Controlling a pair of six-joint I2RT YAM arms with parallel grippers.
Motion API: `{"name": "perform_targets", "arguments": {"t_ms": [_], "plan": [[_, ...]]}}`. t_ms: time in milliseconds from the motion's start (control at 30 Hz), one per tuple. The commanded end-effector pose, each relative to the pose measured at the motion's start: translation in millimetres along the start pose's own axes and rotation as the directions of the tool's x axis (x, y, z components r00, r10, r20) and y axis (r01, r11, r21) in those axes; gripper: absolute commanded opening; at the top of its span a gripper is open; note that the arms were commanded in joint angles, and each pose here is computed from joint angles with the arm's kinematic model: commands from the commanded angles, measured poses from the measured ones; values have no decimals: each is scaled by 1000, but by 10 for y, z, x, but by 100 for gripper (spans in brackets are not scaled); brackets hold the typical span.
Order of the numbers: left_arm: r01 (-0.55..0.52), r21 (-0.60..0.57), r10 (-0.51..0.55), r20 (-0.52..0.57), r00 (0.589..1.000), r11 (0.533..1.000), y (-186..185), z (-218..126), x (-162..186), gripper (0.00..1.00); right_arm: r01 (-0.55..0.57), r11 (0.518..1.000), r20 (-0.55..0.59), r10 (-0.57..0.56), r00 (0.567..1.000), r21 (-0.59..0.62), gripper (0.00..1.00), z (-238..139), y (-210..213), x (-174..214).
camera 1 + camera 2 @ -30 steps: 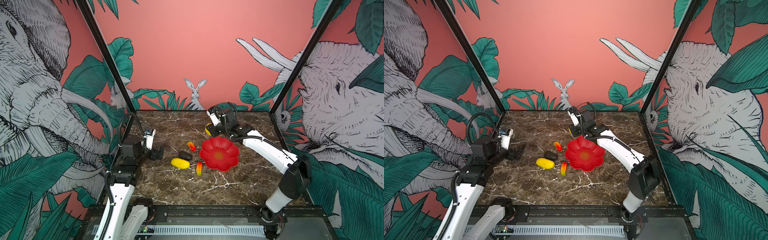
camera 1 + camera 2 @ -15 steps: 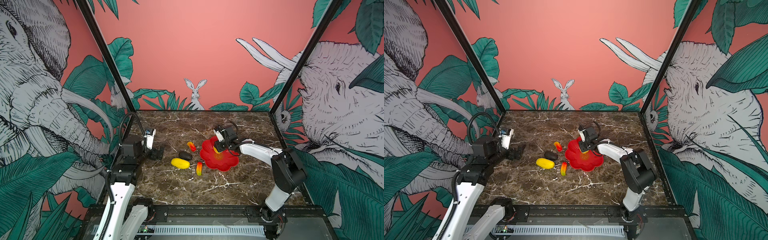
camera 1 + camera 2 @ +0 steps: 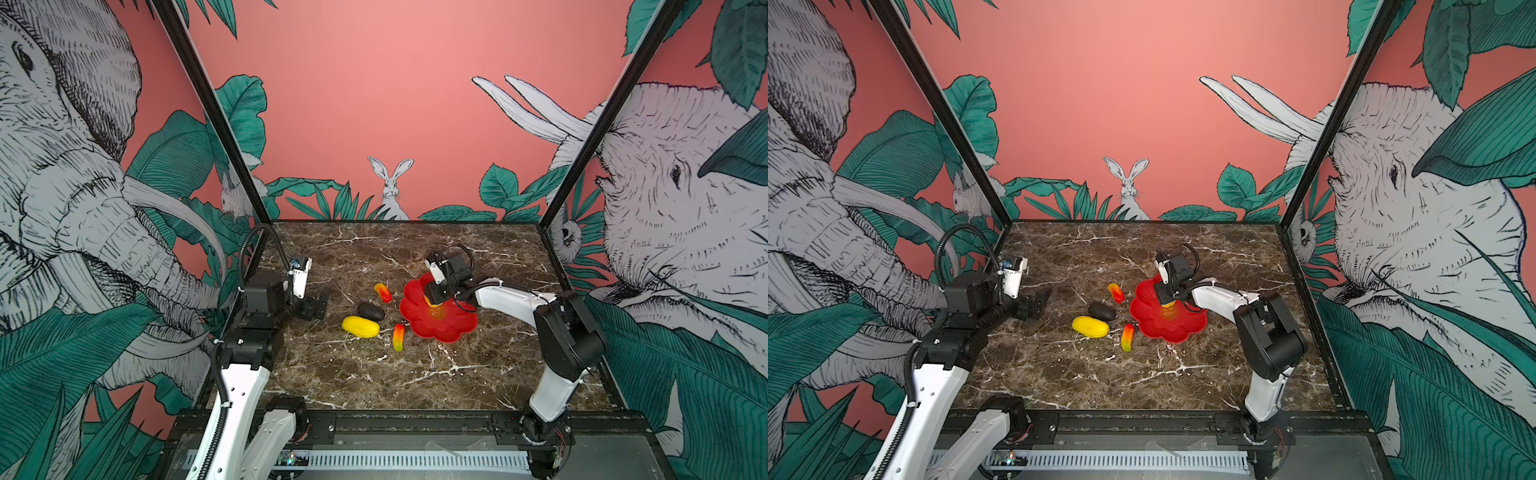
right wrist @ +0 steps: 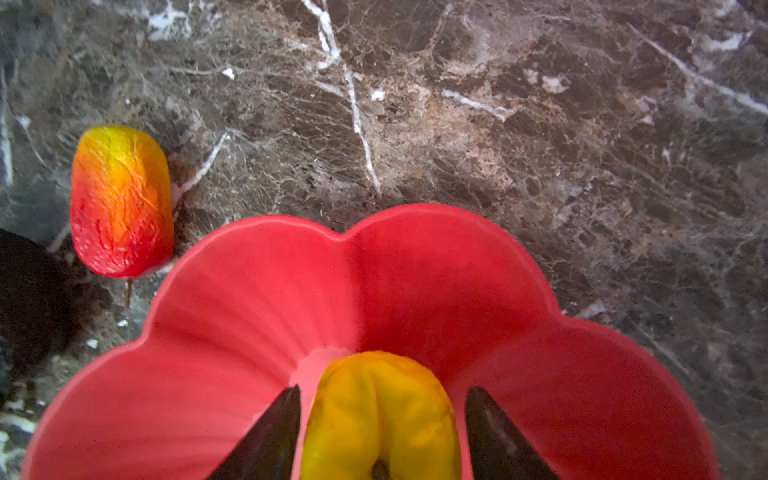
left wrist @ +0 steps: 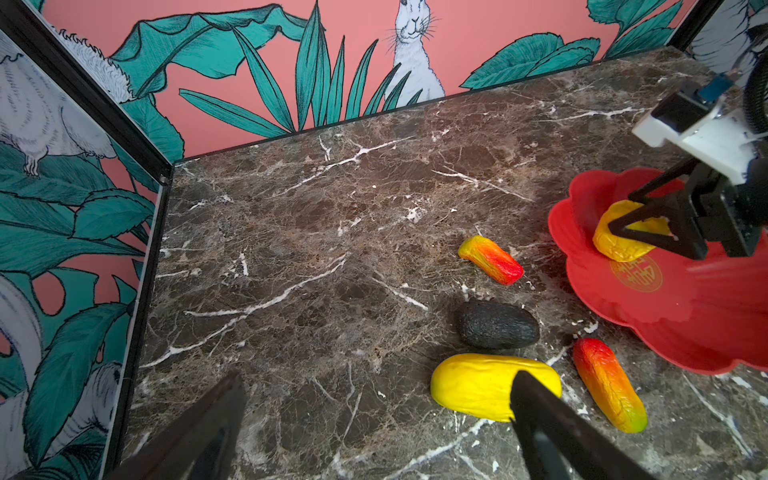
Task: Place and organize the fake fruits in the fruit bowl
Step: 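Carry the small yellow fruit into the red bowl and release, then grasp the red-orange fruit farther from the robot with the right gripper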
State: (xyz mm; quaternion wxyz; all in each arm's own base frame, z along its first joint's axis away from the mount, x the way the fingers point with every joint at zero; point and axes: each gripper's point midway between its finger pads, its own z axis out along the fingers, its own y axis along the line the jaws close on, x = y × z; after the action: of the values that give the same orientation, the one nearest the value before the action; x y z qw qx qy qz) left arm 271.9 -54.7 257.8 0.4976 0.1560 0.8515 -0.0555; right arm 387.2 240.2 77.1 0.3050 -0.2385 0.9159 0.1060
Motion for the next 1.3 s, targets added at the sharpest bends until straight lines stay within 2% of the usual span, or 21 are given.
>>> {"name": "perform_targets", "arguments": {"t_ms": [0, 33, 100, 267, 333, 567, 767, 833, 1000, 1267], "plan": [[-18, -2, 18, 3, 1000, 1000, -1, -1, -3, 100, 28, 999, 64, -30, 998, 21, 76, -260, -24, -282], [-18, -2, 18, 3, 1000, 1000, 0, -2, -3, 100, 37, 999, 73, -39, 997, 26, 82, -331, -24, -330], [-17, -2, 17, 1, 1000, 1000, -1, 0, 4, 100, 62, 998, 94, -65, 993, 31, 98, -476, 9, -434], [-20, -5, 20, 3, 1000, 1000, 1, -8, 0, 100, 161, 987, 133, -163, 978, 21, 100, -776, 280, -680], [-19, -4, 19, 1, 1000, 1000, 1, -2, 4, 100, 195, 981, 179, -190, 965, -10, 99, -876, 513, -903], [-19, -3, 19, 3, 1000, 1000, -4, -13, 9, 100, 261, 958, 193, -236, 952, -116, 100, -489, 1283, -1159], [-20, -2, 20, 7, 1000, 1000, -7, -21, 2, 100, 227, 963, 154, -204, 967, -145, 100, 17, 1527, -1174], [-20, -3, 20, 6, 1000, 1000, -5, -20, 8, 100, 210, 965, 138, -190, 972, -155, 97, 173, 1553, -1137], [-20, -2, 20, 7, 1000, 1000, -9, -23, 5, 100, 172, 969, 82, -160, 984, -175, 81, 529, 1596, -975], [-23, -3, 23, 6, 1000, 1000, -5, -21, 5, 100, 153, 976, 32, -150, 988, -153, 69, 785, 1549, -806]]}}
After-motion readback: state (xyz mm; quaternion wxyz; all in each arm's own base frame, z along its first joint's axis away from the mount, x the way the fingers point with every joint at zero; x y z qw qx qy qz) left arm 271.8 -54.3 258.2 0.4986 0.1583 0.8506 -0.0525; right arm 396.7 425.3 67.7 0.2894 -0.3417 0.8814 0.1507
